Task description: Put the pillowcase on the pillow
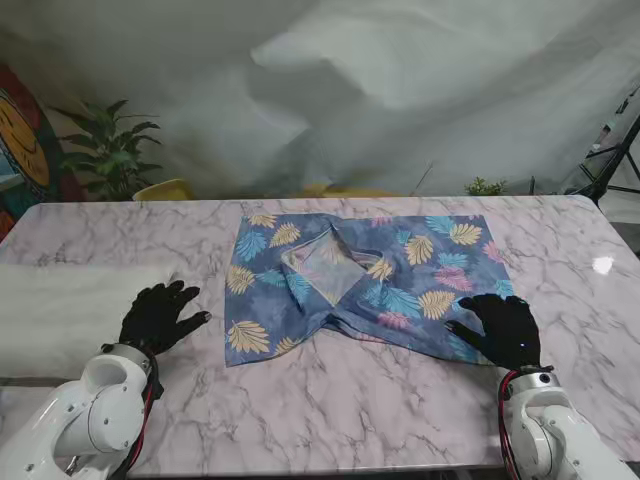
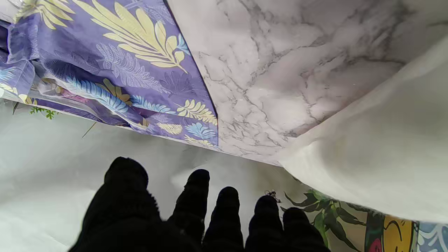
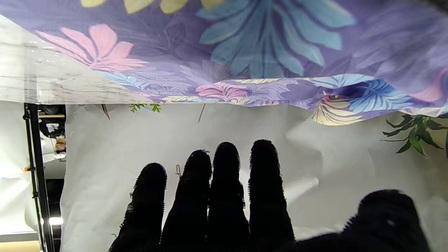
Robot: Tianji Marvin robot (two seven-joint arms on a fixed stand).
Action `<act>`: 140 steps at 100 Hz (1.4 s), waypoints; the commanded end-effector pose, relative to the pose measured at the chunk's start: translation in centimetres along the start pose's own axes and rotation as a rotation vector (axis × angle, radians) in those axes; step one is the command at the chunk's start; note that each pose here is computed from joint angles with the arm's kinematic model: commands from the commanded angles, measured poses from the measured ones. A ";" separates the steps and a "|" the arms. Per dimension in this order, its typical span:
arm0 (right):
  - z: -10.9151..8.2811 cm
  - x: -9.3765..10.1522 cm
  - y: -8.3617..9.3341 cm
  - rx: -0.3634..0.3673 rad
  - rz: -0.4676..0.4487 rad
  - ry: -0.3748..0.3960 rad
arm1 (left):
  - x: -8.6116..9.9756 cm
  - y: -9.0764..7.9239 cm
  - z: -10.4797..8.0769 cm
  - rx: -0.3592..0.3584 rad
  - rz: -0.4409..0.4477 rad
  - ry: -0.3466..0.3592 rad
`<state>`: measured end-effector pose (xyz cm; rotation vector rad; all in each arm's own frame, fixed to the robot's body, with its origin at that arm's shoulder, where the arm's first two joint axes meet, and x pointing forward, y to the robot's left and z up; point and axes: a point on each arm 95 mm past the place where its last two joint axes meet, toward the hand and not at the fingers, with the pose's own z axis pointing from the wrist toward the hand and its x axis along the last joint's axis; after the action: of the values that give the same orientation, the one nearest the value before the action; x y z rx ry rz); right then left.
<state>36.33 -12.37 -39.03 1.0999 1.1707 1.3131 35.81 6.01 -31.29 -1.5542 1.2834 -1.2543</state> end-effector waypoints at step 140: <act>8.7 -1.4 4.9 0.231 -0.111 0.277 | 0.1 0.0 0.4 0.007 -0.039 0.004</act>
<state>42.36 -13.11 -35.98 1.0919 1.6109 1.3170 36.19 5.98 -31.15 -1.5653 1.2483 -1.2836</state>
